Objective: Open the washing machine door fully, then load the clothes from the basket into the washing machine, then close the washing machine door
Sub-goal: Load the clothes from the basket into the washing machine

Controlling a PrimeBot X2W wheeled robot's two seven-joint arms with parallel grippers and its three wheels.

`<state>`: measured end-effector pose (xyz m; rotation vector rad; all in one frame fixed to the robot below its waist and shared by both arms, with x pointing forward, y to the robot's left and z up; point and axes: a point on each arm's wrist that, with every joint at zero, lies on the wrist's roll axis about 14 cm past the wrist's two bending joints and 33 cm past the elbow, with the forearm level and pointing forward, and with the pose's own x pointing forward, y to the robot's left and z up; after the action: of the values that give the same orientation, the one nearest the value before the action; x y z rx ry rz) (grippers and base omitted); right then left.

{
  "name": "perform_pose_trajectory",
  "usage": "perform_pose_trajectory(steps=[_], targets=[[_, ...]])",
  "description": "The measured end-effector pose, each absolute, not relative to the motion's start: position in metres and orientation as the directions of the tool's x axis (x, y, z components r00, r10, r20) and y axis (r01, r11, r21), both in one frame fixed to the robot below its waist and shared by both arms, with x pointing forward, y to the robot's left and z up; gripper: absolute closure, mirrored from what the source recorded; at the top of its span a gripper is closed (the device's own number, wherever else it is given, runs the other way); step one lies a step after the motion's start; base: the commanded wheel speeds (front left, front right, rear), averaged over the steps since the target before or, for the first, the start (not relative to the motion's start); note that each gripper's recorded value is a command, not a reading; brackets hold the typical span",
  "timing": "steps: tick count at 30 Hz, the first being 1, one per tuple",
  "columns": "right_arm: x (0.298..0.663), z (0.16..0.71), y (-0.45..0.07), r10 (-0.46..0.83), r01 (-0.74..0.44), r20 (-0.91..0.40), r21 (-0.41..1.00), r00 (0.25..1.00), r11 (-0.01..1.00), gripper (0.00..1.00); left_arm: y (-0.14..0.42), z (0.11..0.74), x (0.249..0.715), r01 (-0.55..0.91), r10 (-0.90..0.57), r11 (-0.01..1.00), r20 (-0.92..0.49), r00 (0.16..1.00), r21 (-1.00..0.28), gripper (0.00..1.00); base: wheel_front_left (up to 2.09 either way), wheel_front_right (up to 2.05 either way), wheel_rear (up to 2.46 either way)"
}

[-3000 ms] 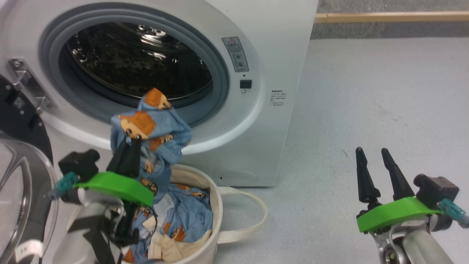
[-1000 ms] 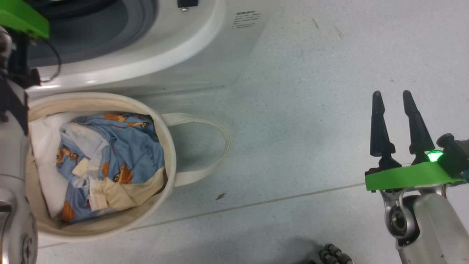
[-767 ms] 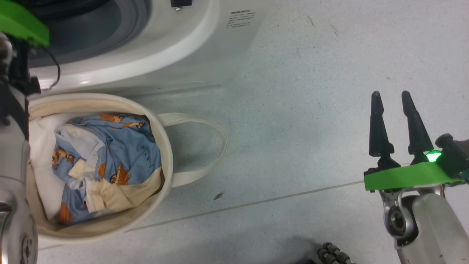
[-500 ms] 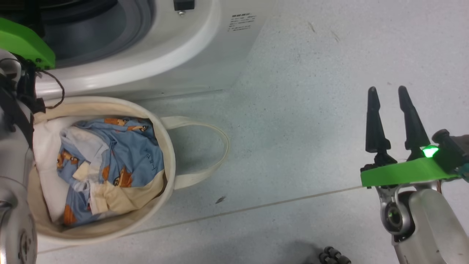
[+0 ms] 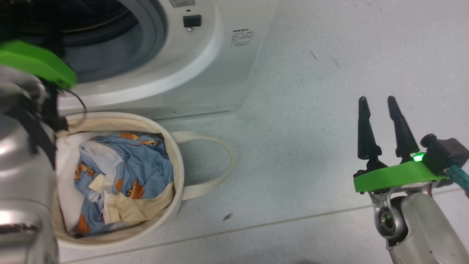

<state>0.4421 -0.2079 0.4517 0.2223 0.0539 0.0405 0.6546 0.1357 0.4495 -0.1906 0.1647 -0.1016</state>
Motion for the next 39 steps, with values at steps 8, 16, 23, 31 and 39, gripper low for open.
perform_pose_trajectory(steps=[8,16,23,31,39], targets=[[0.44,0.468,-0.18,0.122,-0.115,-0.012,0.257,0.992,0.96,0.0,0.142,0.475,0.61,0.106,-0.126,0.972,-0.083,0.989,-0.209,0.0,0.0,0.0,0.0],[0.427,0.483,-0.164,0.182,-0.179,0.014,0.253,0.983,0.951,0.0,0.151,0.479,0.548,0.111,-0.127,0.973,-0.071,0.989,-0.201,0.0,0.0,0.0,0.0],[0.42,0.495,-0.145,0.232,-0.235,0.044,0.268,0.972,0.934,0.0,0.172,0.483,0.505,0.093,-0.105,0.98,-0.061,0.993,-0.177,0.0,0.0,0.0,0.0],[0.406,0.508,-0.131,0.276,-0.286,0.072,0.254,0.958,0.924,0.0,0.199,0.494,0.456,0.044,-0.05,0.985,-0.03,0.998,-0.169,0.0,0.0,0.0,0.0],[0.391,0.517,-0.123,0.3,-0.314,0.094,0.255,0.949,0.915,0.0,0.218,0.496,0.414,0.011,-0.013,0.991,-0.014,1.0,-0.134,0.0,0.0,0.0,0.0]])
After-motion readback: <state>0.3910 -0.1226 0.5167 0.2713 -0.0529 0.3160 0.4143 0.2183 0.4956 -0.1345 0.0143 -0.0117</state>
